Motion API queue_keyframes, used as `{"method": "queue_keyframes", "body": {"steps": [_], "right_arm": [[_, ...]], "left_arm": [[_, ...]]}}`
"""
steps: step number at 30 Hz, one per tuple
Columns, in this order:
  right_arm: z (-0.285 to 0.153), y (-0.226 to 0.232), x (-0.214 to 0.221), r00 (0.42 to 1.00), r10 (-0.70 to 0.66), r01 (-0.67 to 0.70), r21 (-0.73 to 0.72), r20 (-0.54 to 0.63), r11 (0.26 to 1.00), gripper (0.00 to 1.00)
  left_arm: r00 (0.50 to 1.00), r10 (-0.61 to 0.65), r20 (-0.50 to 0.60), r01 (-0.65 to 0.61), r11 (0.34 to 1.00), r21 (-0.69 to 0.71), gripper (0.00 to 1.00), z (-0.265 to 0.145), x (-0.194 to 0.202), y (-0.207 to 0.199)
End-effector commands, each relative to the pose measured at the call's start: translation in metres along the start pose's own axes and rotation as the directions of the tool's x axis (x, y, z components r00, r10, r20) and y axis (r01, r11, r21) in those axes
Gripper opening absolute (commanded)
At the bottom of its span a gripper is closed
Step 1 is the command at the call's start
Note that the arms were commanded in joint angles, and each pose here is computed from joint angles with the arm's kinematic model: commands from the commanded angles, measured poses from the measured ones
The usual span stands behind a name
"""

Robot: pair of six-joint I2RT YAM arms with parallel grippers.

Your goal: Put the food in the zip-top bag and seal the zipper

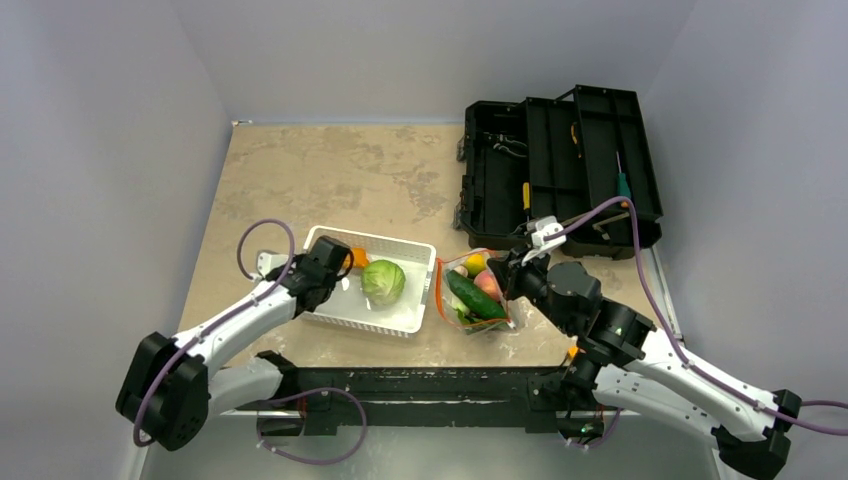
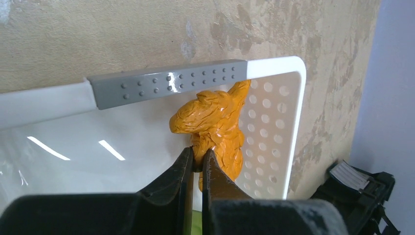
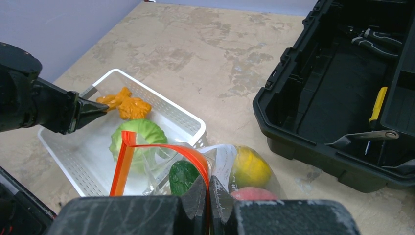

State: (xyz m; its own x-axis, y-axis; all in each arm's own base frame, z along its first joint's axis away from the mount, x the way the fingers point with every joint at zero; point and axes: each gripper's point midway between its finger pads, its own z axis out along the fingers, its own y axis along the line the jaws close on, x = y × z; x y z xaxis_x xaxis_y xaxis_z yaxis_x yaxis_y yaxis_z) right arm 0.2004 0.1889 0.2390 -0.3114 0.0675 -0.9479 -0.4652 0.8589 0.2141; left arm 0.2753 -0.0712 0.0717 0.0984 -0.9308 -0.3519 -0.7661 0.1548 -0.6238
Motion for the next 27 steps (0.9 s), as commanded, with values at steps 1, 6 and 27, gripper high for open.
{"method": "queue_keyframes", "body": {"steps": [1,6,27], "right_arm": [[-0.005,0.006,-0.021,0.997,0.043,-0.042,-0.025,0.059,0.999,0.0],[-0.001,0.009,-0.022,0.998,0.037,-0.036,-0.03,0.057,0.999,0.0],[0.011,0.023,-0.025,0.999,0.019,-0.016,-0.069,0.049,0.998,0.0]], "left_arm": [[1.0,0.017,-0.005,-0.017,0.999,0.027,0.0,-0.019,-0.014,-0.005],[0.996,0.046,-0.08,-0.038,0.995,0.095,0.0,-0.041,-0.016,-0.009],[0.434,0.826,-0.361,-0.23,0.489,0.841,0.0,-0.248,0.049,-0.083]]}}
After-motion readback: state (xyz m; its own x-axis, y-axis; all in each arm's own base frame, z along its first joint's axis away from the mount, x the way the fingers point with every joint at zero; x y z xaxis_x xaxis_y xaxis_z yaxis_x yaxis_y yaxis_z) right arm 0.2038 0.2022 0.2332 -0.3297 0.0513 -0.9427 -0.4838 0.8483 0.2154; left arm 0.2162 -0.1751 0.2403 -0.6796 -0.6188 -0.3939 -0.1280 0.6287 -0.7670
